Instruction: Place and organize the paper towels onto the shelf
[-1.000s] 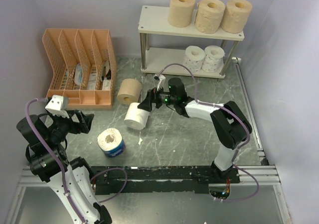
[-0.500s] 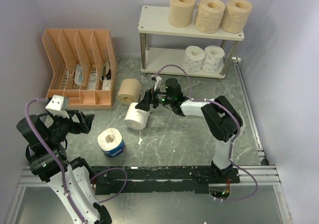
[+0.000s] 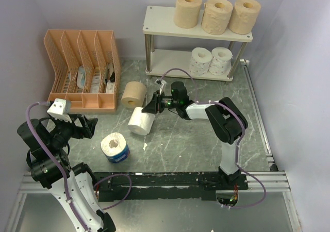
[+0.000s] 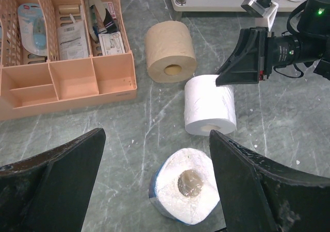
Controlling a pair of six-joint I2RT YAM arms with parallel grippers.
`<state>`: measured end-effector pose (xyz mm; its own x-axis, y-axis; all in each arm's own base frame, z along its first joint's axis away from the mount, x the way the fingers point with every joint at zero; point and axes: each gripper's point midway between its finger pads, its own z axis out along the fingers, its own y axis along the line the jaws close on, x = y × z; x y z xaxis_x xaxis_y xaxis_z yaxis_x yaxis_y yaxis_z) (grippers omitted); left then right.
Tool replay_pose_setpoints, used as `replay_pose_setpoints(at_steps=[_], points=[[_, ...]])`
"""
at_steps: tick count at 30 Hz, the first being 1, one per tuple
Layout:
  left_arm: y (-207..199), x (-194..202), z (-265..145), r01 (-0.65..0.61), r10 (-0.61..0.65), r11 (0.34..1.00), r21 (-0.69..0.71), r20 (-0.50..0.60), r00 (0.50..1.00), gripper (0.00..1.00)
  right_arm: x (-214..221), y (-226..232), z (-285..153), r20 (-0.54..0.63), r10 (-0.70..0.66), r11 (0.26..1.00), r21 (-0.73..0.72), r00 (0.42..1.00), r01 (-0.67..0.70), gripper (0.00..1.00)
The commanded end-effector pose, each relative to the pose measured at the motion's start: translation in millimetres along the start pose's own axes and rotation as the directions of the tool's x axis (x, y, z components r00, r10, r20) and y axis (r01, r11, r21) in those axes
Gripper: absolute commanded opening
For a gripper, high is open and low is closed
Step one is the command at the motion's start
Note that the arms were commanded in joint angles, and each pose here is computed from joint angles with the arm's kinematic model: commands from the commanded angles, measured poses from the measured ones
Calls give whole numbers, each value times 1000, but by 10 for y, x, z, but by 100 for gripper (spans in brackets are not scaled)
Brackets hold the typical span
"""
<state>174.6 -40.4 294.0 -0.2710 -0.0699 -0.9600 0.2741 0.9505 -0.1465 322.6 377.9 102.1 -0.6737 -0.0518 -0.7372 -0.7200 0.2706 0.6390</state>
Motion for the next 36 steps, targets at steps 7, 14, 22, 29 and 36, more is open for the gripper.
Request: replay_pose_setpoints(at_steps=[7, 14, 22, 29, 36], points=[[-35, -38, 8, -27, 26, 999, 28, 14, 1000, 93, -88, 243, -140, -42, -13, 1000, 13, 999, 13, 0], [-48, -41, -2, -34, 34, 999, 29, 19, 999, 94, -758, 458, -475, -184, -415, 811, 369, 891, 454, 0], [-69, -45, -19, -44, 43, 999, 29, 26, 999, 94, -1382, 550, -967, -221, -595, 581, 546, 773, 604, 0], [-112, -61, -60, -67, 66, 998, 23, 46, 997, 94, -1897, 260, -1367, -338, -642, 251, 755, 688, 606, 0], [-146, -86, -126, -95, 96, 995, -9, 80, 992, 94, -2425, 79, -1486, -407, -737, -37, 821, 539, 570, 0]])
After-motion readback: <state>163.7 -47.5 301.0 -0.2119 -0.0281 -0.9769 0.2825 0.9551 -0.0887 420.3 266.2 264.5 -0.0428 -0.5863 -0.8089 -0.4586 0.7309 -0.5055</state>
